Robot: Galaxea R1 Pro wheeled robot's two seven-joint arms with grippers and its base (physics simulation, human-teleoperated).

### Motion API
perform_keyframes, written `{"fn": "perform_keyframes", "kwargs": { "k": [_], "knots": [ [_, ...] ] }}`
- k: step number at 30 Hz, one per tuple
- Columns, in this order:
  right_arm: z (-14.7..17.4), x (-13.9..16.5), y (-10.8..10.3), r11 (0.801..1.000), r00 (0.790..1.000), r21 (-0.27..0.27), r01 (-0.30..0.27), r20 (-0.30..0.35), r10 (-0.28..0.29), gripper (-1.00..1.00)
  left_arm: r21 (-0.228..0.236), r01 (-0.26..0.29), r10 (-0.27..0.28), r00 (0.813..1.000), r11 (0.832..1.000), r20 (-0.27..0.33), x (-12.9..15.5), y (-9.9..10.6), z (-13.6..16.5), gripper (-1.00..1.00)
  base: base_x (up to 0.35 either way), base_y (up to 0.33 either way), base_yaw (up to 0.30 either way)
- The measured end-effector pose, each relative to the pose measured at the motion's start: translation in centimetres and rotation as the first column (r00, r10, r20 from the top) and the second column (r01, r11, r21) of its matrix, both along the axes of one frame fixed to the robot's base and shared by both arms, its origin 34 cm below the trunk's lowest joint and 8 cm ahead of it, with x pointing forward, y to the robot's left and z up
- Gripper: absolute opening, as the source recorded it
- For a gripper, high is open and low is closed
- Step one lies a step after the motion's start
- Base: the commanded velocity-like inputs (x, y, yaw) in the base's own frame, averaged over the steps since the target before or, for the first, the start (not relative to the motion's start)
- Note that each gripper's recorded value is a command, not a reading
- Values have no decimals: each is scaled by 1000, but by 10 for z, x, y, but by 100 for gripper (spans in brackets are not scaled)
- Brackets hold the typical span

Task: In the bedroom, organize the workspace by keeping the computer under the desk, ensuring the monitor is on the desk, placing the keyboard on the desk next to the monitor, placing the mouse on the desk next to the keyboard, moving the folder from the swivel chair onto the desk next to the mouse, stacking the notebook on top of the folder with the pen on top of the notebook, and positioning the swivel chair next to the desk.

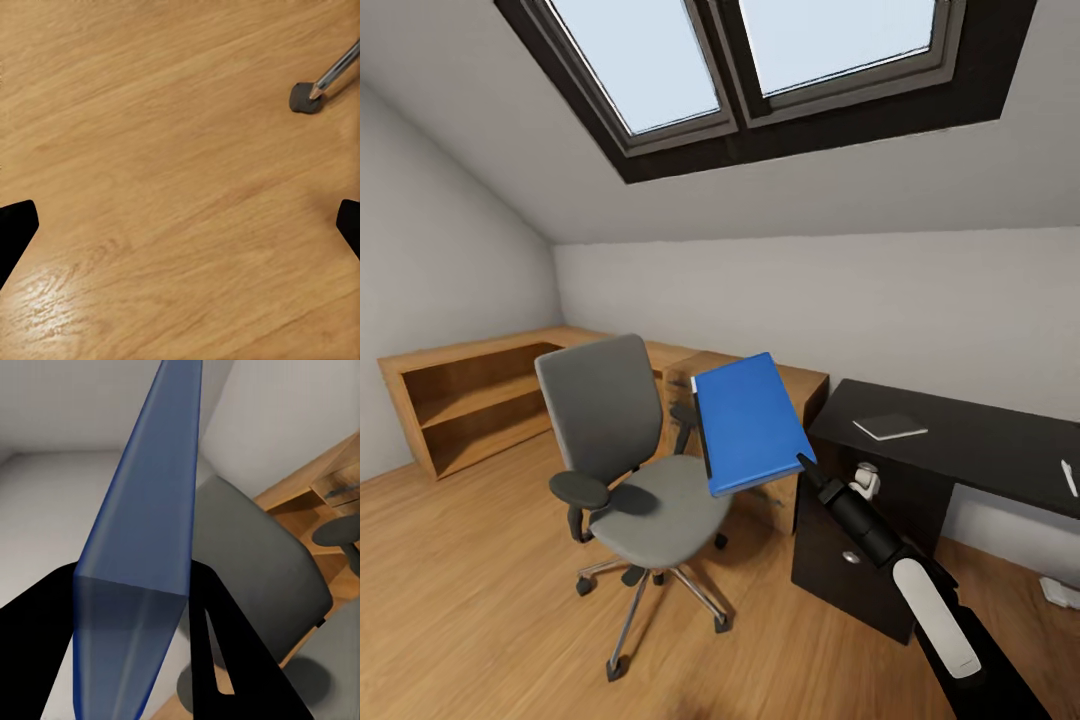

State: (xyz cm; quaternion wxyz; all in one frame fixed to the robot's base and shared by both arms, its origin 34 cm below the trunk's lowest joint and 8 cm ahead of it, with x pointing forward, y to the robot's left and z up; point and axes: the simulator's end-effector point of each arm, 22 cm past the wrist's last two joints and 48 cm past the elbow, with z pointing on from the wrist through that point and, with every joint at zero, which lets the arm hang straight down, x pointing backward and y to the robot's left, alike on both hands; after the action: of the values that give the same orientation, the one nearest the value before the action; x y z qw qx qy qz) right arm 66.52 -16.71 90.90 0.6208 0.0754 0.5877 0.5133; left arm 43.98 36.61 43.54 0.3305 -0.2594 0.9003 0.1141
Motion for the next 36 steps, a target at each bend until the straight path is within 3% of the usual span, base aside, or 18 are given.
{"fn": "perform_keyframes", "kwargs": {
  "k": [18, 36],
  "knots": [
    [34, 7, -2, 1000, 1000, -2, 13, -6, -13, -100, -2, 0, 0, 1000, 1000, -4, 4, -1, 34, 100, 0, 0, -5],
    [66, 13, -5, 1000, 999, -7, 29, -22, -29, -100, 1, 3, -3, 1000, 1000, -13, 3, -2, 66, 100, 0, 0, -164]
  ]
}}
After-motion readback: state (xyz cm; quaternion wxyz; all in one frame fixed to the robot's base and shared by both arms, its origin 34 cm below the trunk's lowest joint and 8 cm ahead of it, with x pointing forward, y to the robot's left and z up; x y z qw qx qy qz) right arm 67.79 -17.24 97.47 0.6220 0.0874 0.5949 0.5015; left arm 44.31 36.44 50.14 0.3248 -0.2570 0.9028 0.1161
